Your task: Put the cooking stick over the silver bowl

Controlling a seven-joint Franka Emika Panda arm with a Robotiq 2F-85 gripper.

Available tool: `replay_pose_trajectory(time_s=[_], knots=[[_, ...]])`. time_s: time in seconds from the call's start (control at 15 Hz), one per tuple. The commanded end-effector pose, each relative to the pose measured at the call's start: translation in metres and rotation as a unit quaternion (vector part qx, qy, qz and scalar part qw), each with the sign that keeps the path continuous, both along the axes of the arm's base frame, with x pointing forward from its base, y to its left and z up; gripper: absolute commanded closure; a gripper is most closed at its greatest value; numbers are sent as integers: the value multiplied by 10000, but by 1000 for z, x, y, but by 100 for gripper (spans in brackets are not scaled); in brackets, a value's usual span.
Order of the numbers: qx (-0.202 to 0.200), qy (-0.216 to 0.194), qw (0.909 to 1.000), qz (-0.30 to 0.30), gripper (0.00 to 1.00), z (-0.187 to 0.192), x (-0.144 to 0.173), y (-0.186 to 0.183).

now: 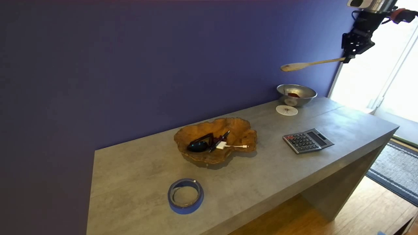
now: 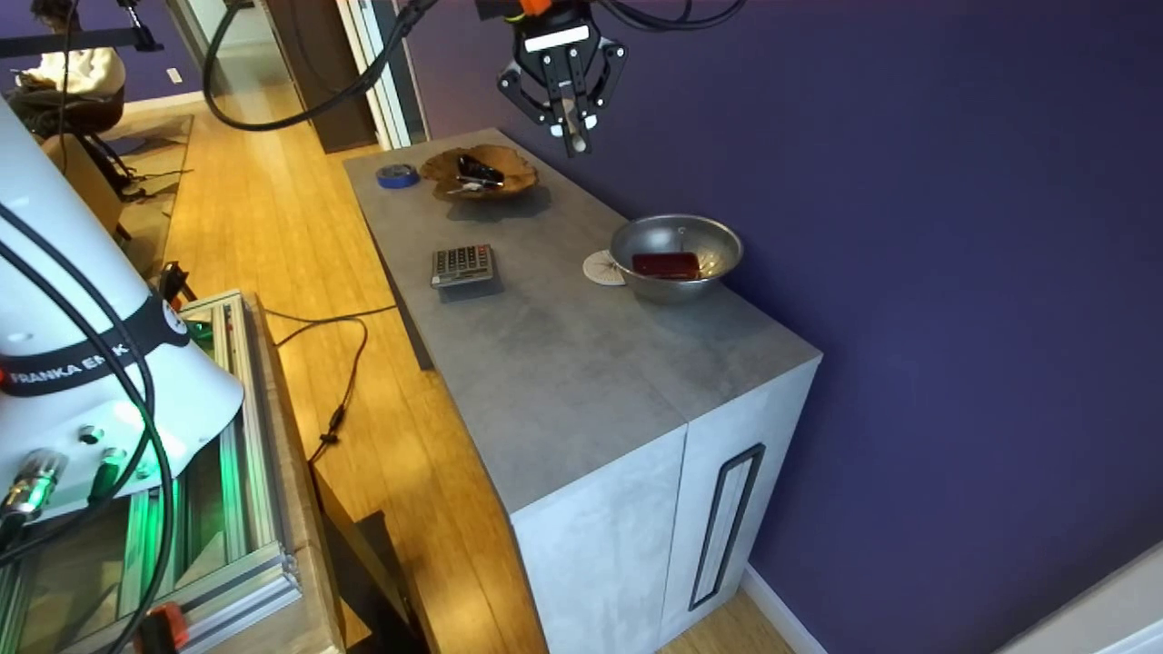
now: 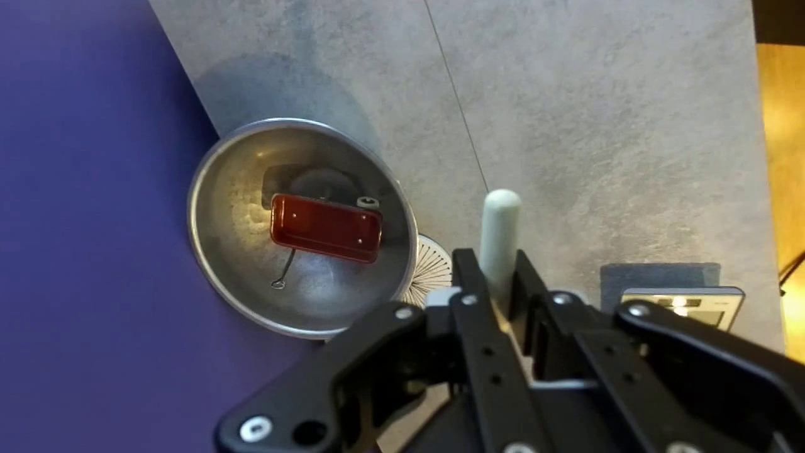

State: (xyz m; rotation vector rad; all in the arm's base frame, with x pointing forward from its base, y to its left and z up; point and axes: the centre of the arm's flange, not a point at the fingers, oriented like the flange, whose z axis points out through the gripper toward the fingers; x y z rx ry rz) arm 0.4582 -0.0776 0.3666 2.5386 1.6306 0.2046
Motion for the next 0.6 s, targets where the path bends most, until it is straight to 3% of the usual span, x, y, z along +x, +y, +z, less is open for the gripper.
replay_pose_trajectory(time_s=[0.0,0.07,0.13,0.27,0.53], knots=[[-35,44,10000,27,86,-4,7,3],[-66,90,9999,40,86,-8,11,4],[-83,125,9999,42,97,-11,13,4],[14,-29,9997,227,97,-16,35,1],[609,390,9938,850,97,-13,71,-18]])
